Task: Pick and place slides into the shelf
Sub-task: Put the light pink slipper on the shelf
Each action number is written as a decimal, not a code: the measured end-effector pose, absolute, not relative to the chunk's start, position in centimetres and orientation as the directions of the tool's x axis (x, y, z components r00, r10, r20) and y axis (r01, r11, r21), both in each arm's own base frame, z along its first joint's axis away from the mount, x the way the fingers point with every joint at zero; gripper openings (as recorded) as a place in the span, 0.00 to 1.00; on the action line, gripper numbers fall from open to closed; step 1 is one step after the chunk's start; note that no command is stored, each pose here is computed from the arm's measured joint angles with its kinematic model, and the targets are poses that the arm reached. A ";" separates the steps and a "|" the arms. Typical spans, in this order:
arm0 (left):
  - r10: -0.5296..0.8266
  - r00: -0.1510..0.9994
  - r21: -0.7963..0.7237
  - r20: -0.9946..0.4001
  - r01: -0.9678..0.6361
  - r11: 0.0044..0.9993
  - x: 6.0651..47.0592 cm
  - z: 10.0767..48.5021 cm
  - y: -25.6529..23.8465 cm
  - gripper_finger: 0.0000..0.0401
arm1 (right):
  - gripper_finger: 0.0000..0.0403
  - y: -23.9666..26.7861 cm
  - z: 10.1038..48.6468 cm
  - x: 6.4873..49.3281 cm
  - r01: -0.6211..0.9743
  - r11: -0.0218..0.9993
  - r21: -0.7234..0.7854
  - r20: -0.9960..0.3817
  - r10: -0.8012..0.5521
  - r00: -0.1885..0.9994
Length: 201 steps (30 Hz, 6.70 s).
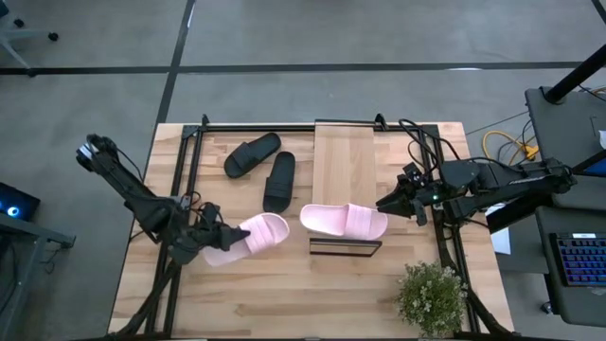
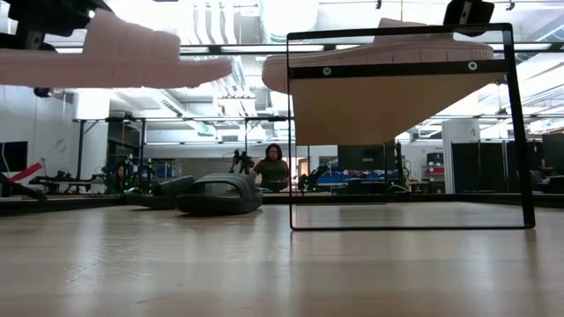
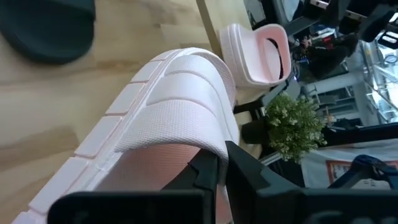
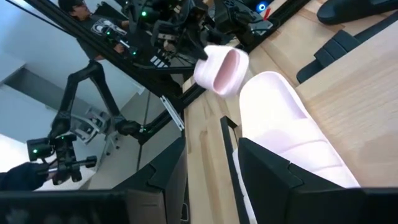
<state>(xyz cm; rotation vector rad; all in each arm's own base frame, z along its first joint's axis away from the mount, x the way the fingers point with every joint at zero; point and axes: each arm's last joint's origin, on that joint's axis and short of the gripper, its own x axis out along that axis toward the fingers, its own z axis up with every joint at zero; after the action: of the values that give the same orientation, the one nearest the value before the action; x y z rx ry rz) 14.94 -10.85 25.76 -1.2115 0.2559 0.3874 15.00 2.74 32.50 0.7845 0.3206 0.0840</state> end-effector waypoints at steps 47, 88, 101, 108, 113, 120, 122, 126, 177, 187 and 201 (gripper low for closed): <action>-0.010 0.972 -0.821 -0.235 -0.193 0.538 18.0 35.2 1.6 0.00 | 0.02 1.5 33.3 13.8 0.229 0.579 0.783 -0.178 -0.144 0.973; -0.270 0.939 -0.798 -0.213 -0.008 0.603 32.9 37.2 9.6 0.00 | 0.02 0.4 34.5 9.6 0.210 0.556 0.804 -0.065 -0.269 0.961; -0.268 0.942 -0.810 -0.200 -0.006 0.586 35.4 37.4 10.2 0.00 | 0.02 0.4 34.5 9.6 0.218 0.583 0.783 -0.069 -0.267 0.961; -0.230 0.949 -0.816 -0.215 -0.045 0.576 36.0 36.9 10.2 0.00 | 0.02 0.4 34.5 9.6 0.220 0.590 0.777 -0.068 -0.268 0.961; -0.233 0.946 -0.816 -0.227 -0.054 0.576 36.5 36.5 9.7 0.00 | 0.02 0.4 34.5 9.6 0.216 0.591 0.777 -0.064 -0.267 0.962; -0.217 0.945 -0.811 -0.247 -0.078 0.580 37.3 35.8 9.0 0.00 | 0.02 0.4 34.5 9.6 0.215 0.591 0.777 -0.063 -0.267 0.962; -0.215 0.944 -0.812 -0.251 -0.085 0.578 37.5 35.5 9.0 0.00 | 0.02 0.4 34.5 9.6 0.215 0.591 0.777 -0.063 -0.267 0.962; -0.199 0.950 -0.820 -0.241 -0.089 0.565 37.8 35.4 8.9 0.00 | 0.02 0.4 34.5 9.6 0.214 0.591 0.778 -0.062 -0.266 0.962; -0.197 0.952 -0.848 -0.234 -0.101 0.520 42.0 31.7 7.0 0.00 | 0.02 0.5 35.1 10.0 0.170 0.611 0.773 -0.007 -0.259 0.966; -0.202 0.942 -0.845 -0.267 -0.129 0.519 41.7 31.6 6.9 0.00 | 0.02 0.5 35.1 10.0 0.169 0.610 0.774 -0.007 -0.259 0.966; -0.203 0.931 -0.846 -0.305 -0.166 0.507 41.5 31.0 6.9 0.00 | 0.02 0.5 35.1 10.0 0.170 0.615 0.770 -0.007 -0.258 0.966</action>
<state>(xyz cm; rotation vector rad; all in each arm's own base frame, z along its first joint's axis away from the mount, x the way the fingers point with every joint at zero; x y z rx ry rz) 41.54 6.90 31.05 -1.0468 0.3920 -0.0229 10.03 0.54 35.14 0.8746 -0.1081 -0.2470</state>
